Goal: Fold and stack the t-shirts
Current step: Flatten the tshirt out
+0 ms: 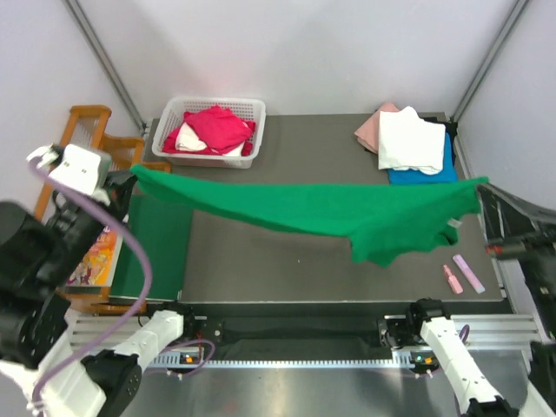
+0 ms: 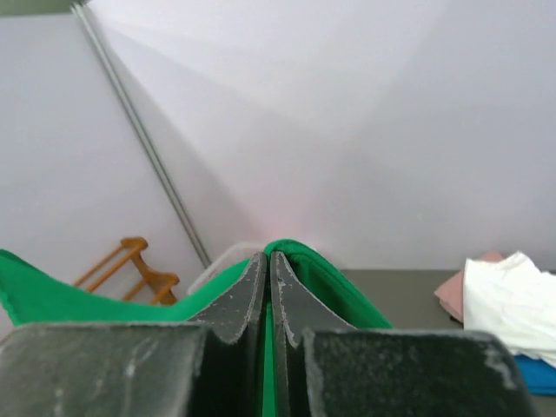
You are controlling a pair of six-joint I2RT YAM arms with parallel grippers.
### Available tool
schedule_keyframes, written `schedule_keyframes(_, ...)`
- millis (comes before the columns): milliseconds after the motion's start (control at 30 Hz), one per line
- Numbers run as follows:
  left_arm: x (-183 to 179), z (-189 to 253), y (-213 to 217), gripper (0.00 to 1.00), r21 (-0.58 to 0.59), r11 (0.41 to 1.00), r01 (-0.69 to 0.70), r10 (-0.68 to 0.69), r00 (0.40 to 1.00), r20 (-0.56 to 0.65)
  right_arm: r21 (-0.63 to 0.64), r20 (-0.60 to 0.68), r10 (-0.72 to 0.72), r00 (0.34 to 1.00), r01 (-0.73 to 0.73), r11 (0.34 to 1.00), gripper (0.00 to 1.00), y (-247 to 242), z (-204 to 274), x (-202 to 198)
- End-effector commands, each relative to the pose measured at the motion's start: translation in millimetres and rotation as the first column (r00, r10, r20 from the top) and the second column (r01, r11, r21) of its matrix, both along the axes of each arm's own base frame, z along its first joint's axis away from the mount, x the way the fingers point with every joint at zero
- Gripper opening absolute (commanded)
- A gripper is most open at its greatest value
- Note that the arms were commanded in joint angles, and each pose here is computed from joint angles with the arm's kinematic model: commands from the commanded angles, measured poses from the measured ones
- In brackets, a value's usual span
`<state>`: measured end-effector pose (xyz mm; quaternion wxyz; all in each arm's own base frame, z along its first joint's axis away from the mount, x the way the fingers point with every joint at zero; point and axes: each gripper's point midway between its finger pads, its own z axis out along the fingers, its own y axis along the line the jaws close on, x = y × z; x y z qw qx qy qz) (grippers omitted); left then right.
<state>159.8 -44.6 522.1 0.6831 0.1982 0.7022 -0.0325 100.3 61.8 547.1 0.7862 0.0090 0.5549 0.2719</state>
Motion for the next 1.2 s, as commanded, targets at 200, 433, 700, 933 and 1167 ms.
schedule_keyframes(200,-37.6,33.7,9.1,0.0,-0.017,1.0,-0.013,0.015,0.988,0.155,0.045,0.029,0.005,1.0,-0.006,0.999,0.0,-7.3,9.4,-51.1)
schedule_keyframes(433,38.1,-44.5,5.2,0.0,0.046,0.997,-0.054,0.056,0.998,-0.039,0.041,-0.261,-0.076,0.962,0.09,0.995,0.0,-9.0,-56.0,61.9)
schedule_keyframes(700,155.0,-184.1,3.7,0.0,0.204,0.976,-0.082,0.141,0.945,-0.294,-0.022,-0.517,-0.115,0.848,0.122,0.992,0.0,4.7,-169.9,220.0)
schedule_keyframes(933,251.4,-244.0,15.5,0.0,0.341,0.929,-0.142,0.278,0.877,-0.391,-0.127,-0.693,-0.182,0.698,0.129,0.983,0.0,8.0,-267.9,321.4)
schedule_keyframes(1167,311.6,-277.0,24.0,0.0,0.409,0.897,-0.169,0.358,0.82,-0.446,-0.112,-0.75,-0.162,0.642,0.117,0.987,0.0,14.3,-308.9,367.7)
